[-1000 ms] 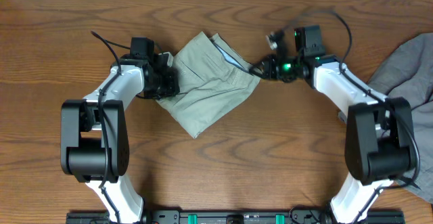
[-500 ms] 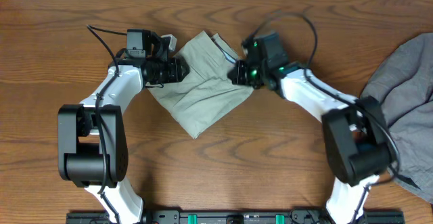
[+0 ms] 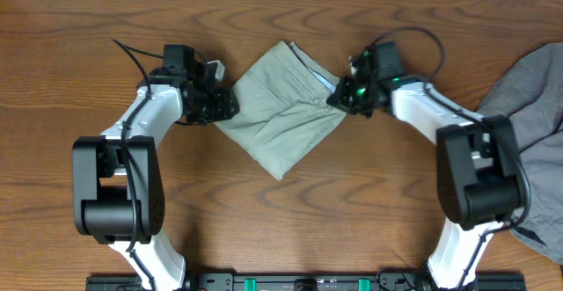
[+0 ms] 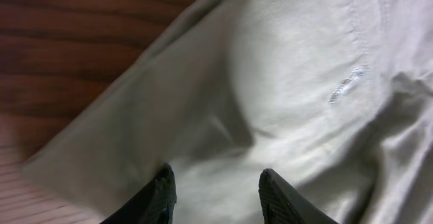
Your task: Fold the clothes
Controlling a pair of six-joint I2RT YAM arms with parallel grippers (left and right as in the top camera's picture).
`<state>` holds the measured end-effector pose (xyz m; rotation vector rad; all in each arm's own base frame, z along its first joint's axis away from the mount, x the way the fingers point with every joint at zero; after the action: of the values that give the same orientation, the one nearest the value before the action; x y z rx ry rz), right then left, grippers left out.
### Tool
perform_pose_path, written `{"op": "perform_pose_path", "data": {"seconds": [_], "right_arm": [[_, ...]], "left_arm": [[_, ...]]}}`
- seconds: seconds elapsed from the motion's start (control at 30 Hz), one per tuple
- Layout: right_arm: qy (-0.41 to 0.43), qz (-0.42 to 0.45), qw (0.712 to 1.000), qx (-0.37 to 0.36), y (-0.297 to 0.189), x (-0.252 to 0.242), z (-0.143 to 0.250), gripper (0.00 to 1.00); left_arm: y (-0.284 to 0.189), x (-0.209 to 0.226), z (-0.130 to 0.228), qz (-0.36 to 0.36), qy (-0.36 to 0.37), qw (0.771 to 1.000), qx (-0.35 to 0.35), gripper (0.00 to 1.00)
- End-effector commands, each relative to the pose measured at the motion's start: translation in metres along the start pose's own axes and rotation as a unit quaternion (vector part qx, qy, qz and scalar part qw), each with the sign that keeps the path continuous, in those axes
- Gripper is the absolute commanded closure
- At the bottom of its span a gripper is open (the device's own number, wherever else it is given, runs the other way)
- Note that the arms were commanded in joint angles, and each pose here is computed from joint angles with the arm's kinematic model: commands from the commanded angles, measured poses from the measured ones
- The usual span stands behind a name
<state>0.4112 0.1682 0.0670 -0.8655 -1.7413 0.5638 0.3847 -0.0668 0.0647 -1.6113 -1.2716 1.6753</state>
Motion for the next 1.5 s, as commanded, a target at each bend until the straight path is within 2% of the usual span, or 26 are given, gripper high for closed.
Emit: {"op": "perform_pose_path", "data": {"seconds": [0.0, 0.2, 0.43, 0.63, 0.77, 1.03, 1.2, 1.3, 1.4, 1.47], "right_arm": [[-0.174, -0.155, 0.972, -0.025, -0.044, 0.066, -0.009, 0.99], [-0.222, -0.200, 0.954, -0.013, -0.042, 0.110, 0.006, 0.99], [-0.081, -0.078, 0.992, 0.065, 0.018, 0.118, 0.050, 0.99], [-0.032, -0.037, 0.993, 0.105, 0.061, 0.120, 0.084, 0.99], [0.014, 0.003, 0.989, 0.146, 0.063, 0.095, 0.098, 0.99], [0.123, 0.083, 0.966, 0.210, 0.012, 0.017, 0.103, 0.99], [0.084, 0.073, 0.973, 0.204, -0.003, 0.003, 0.093, 0.99], [-0.015, 0.011, 0.985, 0.173, -0.015, 0.018, 0.071, 0.99], [-0.159, -0.074, 0.974, 0.142, -0.031, 0.052, 0.056, 0.99], [-0.173, -0.075, 0.973, 0.131, -0.038, 0.060, 0.051, 0.96]], "left_arm": [[-0.012, 0.009, -0.010, -0.016, 0.006, 1.000, -0.020, 0.57], [-0.009, 0.002, -0.005, -0.007, 0.012, 1.000, -0.012, 0.58], [-0.002, -0.011, 0.003, -0.004, 0.031, 1.000, -0.001, 0.58], [-0.002, -0.010, 0.002, -0.008, 0.031, 0.999, -0.003, 0.58], [-0.002, -0.006, 0.002, -0.022, 0.029, 0.999, -0.006, 0.57], [-0.002, -0.005, 0.002, -0.023, 0.029, 0.999, -0.005, 0.57], [-0.002, -0.005, 0.004, -0.024, 0.022, 0.999, -0.001, 0.58], [-0.002, -0.003, 0.007, -0.027, 0.017, 0.999, 0.008, 0.57], [-0.002, -0.003, 0.006, -0.029, 0.020, 0.999, 0.005, 0.57], [-0.002, -0.004, 0.004, -0.027, 0.022, 0.999, 0.000, 0.56]]}}
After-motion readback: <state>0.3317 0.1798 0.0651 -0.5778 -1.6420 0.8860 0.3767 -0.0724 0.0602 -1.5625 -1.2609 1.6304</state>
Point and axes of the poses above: each gripper's point midway between its finger pads, its own y axis out along the fingers, its own x axis along the line the jaws close on, z = x × y, the point moved 4 cm from there along -y, back along the fingers, and after that the axes turned 14 degrees about -y, right-handed, at the moved point
